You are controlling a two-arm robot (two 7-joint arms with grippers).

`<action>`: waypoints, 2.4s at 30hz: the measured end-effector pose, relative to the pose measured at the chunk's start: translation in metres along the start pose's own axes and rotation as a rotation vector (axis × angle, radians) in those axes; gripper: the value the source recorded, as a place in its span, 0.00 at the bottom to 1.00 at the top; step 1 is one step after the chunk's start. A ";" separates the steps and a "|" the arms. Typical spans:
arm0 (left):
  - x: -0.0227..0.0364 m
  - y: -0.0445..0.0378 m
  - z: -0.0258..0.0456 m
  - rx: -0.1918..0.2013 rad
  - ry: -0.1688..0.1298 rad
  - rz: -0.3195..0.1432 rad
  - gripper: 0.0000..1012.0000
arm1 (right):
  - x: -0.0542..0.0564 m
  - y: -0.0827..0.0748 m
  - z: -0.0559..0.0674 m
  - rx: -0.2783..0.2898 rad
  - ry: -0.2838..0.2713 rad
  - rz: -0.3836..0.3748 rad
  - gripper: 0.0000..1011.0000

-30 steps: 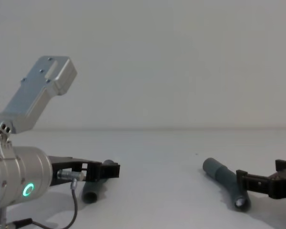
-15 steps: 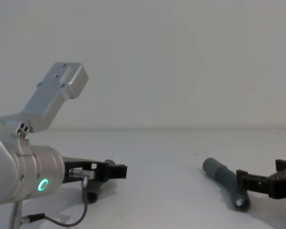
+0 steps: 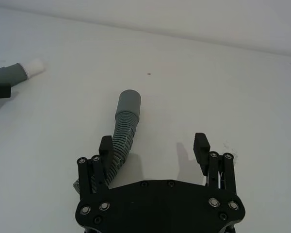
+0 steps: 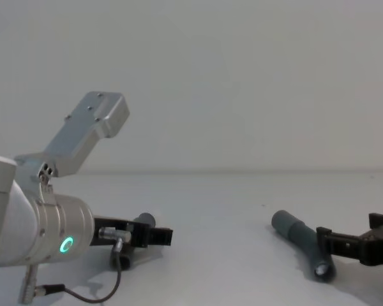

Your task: Use both hands to pick up one end of the pipe from the table, align the ends, and insert them.

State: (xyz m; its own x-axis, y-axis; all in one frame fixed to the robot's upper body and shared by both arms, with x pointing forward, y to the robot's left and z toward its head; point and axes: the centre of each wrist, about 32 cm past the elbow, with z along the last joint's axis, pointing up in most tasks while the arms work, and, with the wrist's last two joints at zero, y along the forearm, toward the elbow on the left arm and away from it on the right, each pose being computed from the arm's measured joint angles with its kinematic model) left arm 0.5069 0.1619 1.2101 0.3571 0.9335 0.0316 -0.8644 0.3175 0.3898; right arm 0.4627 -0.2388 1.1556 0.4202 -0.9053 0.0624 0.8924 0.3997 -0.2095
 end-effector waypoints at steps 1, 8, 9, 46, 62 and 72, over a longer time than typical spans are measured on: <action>0.0000 -0.0002 0.0001 0.003 -0.001 0.001 0.99 | 0.000 0.000 0.000 0.000 0.000 0.000 0.99; 0.0004 -0.0022 0.0012 0.021 -0.008 0.007 0.85 | 0.000 0.000 0.000 0.000 0.000 0.000 0.99; 0.0004 -0.0024 0.0013 0.022 -0.008 0.007 0.83 | 0.000 0.000 0.000 0.000 0.000 0.000 0.99; 0.0014 -0.0046 0.0016 0.031 -0.019 0.002 0.32 | -0.001 -0.002 0.003 0.005 -0.004 0.002 0.99; 0.0245 0.0054 0.0056 -0.083 -0.082 -0.106 0.32 | -0.020 -0.016 0.030 0.015 -0.041 0.016 0.99; 0.0448 0.0152 0.0112 -0.122 -0.138 -0.226 0.32 | -0.036 -0.023 0.037 -0.028 -0.033 0.028 0.99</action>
State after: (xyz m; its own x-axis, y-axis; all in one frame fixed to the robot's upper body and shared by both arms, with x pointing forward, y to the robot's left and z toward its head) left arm 0.5137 0.2067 1.2277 0.5834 0.8078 0.0846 -0.7905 0.5408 0.2876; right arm 0.4328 -0.2098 1.1945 0.4506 -0.8884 0.0880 0.8753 0.4203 -0.2392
